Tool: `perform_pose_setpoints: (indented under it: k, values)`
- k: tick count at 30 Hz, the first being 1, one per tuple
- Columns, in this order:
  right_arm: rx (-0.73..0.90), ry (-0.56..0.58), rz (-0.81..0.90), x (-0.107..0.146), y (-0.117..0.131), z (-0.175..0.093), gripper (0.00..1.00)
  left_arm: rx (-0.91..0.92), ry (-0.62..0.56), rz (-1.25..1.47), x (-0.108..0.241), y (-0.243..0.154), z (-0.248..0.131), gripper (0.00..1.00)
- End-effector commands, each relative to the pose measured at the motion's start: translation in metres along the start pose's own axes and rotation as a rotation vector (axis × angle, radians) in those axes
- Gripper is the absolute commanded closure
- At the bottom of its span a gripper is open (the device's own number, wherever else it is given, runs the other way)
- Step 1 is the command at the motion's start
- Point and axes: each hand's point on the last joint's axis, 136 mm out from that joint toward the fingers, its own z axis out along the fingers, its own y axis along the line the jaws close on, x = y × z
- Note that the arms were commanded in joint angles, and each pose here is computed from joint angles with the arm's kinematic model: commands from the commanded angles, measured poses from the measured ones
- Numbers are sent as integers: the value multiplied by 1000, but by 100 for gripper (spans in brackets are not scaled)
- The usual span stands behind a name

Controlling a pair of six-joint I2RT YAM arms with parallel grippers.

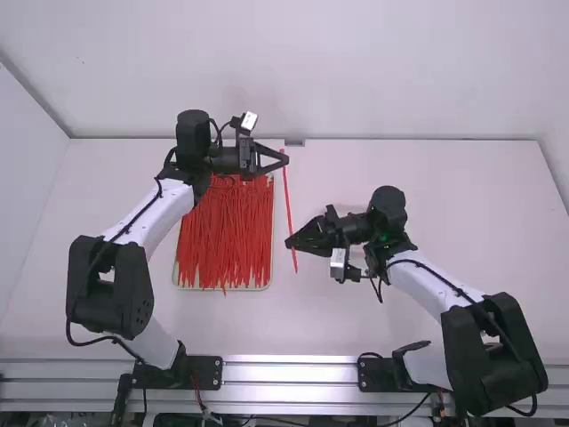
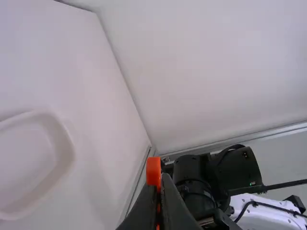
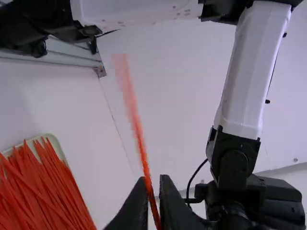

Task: Fasten the cable tie

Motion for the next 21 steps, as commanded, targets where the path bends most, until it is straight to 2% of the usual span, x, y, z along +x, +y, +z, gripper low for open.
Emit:
perform_pose_setpoints:
  k: [1,7,11,14,16,21]
  values:
    - [0,4,16,1,4,1,100,23,14,39,-2,-9,-1,98]
    - [-1,-1,68,1,4,1,100,30,22,48,-1,-10,-1,98]
    - [-1,-1,214,1,4,1,100,47,42,75,3,-13,-1,98]
    - [6,12,383,3,2,1,100,64,62,103,7,-15,-1,98]
    - [47,62,520,12,-5,0,100,69,71,119,9,-17,2,98]
    - [138,125,632,24,-23,-2,100,70,71,126,10,-17,3,98]
